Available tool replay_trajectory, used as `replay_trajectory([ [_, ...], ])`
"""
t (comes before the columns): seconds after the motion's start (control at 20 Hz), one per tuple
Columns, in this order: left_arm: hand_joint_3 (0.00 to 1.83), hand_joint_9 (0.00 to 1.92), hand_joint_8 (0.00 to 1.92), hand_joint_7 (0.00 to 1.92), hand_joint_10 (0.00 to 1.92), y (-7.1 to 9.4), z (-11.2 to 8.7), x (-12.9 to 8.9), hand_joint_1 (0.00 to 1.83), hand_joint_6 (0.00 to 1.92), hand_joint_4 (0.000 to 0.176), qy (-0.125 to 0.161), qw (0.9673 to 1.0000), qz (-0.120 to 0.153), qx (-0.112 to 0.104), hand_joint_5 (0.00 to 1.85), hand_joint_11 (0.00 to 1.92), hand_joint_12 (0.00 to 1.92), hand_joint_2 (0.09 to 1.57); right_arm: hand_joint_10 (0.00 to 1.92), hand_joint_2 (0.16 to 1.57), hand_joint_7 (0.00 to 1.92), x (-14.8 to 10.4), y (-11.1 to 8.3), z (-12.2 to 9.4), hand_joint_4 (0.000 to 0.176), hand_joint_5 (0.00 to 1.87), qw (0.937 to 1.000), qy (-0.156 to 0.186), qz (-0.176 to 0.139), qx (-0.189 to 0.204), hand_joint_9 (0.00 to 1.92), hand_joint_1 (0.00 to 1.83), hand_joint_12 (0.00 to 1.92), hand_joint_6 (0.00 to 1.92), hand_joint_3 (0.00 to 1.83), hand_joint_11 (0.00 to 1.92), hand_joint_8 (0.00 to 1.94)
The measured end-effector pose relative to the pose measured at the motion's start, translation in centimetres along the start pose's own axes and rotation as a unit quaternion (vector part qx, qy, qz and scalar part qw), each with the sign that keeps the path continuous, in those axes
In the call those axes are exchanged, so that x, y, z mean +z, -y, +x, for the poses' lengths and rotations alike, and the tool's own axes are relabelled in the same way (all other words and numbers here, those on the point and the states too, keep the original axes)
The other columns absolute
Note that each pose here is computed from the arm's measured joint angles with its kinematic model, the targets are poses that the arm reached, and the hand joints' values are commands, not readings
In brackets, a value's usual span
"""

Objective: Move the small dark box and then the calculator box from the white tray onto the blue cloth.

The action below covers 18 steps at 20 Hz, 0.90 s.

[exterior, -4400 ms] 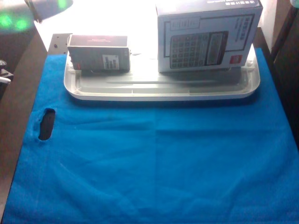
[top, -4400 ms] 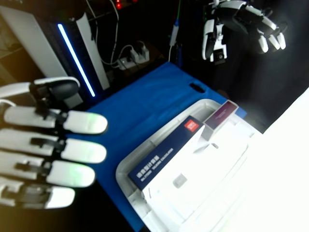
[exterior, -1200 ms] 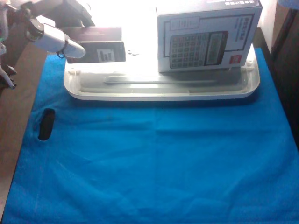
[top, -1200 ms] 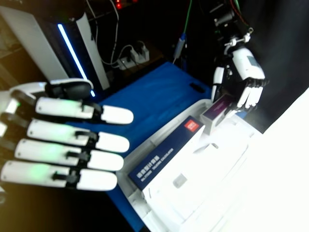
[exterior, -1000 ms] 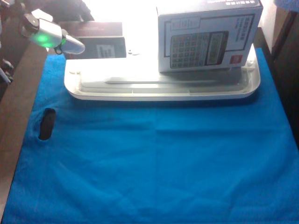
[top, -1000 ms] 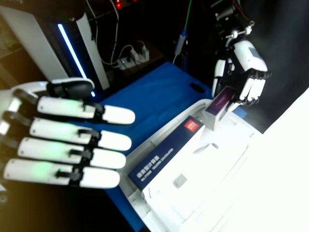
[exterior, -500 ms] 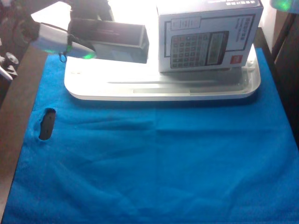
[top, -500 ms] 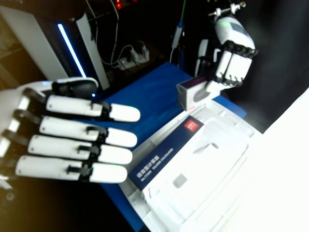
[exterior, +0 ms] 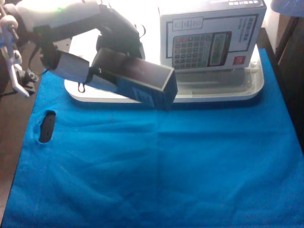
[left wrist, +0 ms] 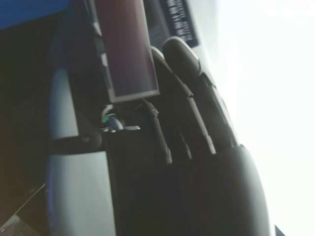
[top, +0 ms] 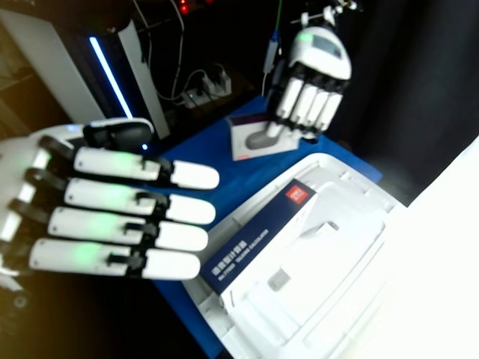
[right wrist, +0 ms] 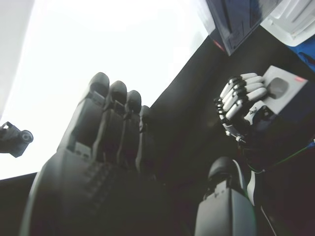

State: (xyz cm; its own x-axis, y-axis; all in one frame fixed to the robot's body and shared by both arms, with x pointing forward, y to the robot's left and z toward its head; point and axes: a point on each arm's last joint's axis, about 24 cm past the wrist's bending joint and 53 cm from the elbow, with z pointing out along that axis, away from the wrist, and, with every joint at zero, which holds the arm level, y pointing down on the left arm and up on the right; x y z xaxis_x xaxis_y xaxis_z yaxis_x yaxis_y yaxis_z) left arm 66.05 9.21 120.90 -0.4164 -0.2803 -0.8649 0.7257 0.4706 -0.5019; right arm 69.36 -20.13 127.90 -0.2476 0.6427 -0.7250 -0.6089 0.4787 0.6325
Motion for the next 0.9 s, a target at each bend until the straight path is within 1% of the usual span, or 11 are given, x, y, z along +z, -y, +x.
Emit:
replay_trajectory([
  [0.05,0.00,1.02,1.15,1.01,0.99,0.1,0.4,0.0,1.26,0.96,0.000,-0.005,1.0000,0.001,0.001,0.86,0.79,1.39,1.14,0.01,0.96,0.47,0.0,0.0,0.0,0.024,0.37,1.0000,0.001,0.000,0.001,0.45,0.23,0.01,0.01,0.00,0.33,0.01],
  [0.2,0.00,1.05,1.07,1.05,0.93,0.1,1.4,-0.1,1.26,1.01,0.000,-0.021,0.9998,0.002,0.001,0.84,0.83,1.37,1.13,0.01,0.97,0.48,0.1,0.0,0.1,0.022,0.37,1.0000,0.000,-0.001,0.001,0.45,0.22,0.00,0.00,0.00,0.33,0.01],
  [0.25,0.00,1.03,1.01,1.01,1.14,0.1,1.6,-0.1,1.36,0.98,0.000,-0.024,0.9997,0.002,0.000,0.81,0.82,1.35,1.12,0.01,0.97,0.48,0.1,0.0,0.2,0.019,0.37,1.0000,0.000,-0.001,0.002,0.45,0.20,0.01,0.00,0.00,0.33,0.01],
  [0.35,0.00,1.05,1.01,1.08,1.08,-0.1,2.6,-0.1,1.28,0.96,0.000,-0.034,0.9994,0.000,-0.004,0.88,0.81,1.49,1.11,0.00,0.97,0.49,0.1,0.0,0.2,0.022,0.38,1.0000,0.000,-0.001,0.002,0.44,0.19,0.00,0.00,0.00,0.33,0.01],
  [0.45,0.00,1.02,1.12,1.04,1.19,-0.4,3.9,0.1,1.27,0.91,0.000,-0.052,0.9986,-0.005,-0.001,0.90,0.79,1.55,1.12,0.00,1.00,0.49,0.1,0.0,0.2,0.029,0.38,1.0000,0.000,-0.001,0.002,0.44,0.19,0.00,0.00,0.01,0.32,0.01],
  [0.5,0.00,1.00,1.11,1.04,1.14,-0.6,4.1,0.2,1.27,0.90,0.000,-0.054,0.9985,-0.006,-0.002,0.91,0.77,1.51,1.12,0.00,1.00,0.49,0.1,0.0,0.2,0.028,0.37,1.0000,0.000,-0.001,0.002,0.43,0.19,0.00,0.00,0.01,0.32,0.01],
  [0.6,0.00,0.98,1.14,1.01,1.12,-0.9,4.2,0.6,1.26,0.89,0.000,-0.054,0.9984,-0.008,-0.015,0.92,0.74,1.52,1.12,0.00,1.01,0.48,0.1,0.0,0.2,0.018,0.37,1.0000,-0.001,-0.001,0.002,0.43,0.17,0.00,0.00,0.01,0.32,0.00],
  [0.7,0.00,0.95,1.18,1.00,1.18,-1.2,5.1,0.9,1.26,0.87,0.000,-0.066,0.9977,-0.013,-0.012,0.92,0.72,1.57,1.12,0.00,1.00,0.48,0.1,0.0,0.2,0.018,0.38,1.0000,0.000,-0.001,0.002,0.44,0.18,0.00,0.00,0.00,0.31,0.00],
  [0.8,0.00,0.94,1.18,0.99,1.16,-1.5,6.1,0.8,1.25,0.97,0.000,-0.077,0.9968,-0.016,-0.014,0.87,0.72,1.51,1.14,0.00,1.00,0.48,0.2,-0.1,0.3,0.025,0.38,1.0000,-0.001,-0.002,0.004,0.44,0.20,0.00,0.00,0.00,0.31,0.00],
  [0.85,0.00,0.94,1.21,0.97,1.12,-1.6,6.3,0.7,1.24,1.01,0.000,-0.079,0.9966,-0.018,-0.016,0.85,0.72,1.46,1.15,0.00,1.00,0.49,0.2,0.0,0.4,0.023,0.38,1.0000,-0.001,-0.002,0.004,0.44,0.20,0.00,0.00,0.00,0.31,0.00],
  [0.9,0.00,0.96,1.30,0.94,1.28,-1.9,6.4,0.7,1.25,0.94,0.000,-0.081,0.9964,-0.021,-0.014,0.85,0.77,1.59,1.16,0.00,1.01,0.49,0.2,0.0,0.4,0.016,0.38,1.0000,-0.001,-0.002,0.004,0.43,0.18,0.00,0.00,0.00,0.30,0.00],
])
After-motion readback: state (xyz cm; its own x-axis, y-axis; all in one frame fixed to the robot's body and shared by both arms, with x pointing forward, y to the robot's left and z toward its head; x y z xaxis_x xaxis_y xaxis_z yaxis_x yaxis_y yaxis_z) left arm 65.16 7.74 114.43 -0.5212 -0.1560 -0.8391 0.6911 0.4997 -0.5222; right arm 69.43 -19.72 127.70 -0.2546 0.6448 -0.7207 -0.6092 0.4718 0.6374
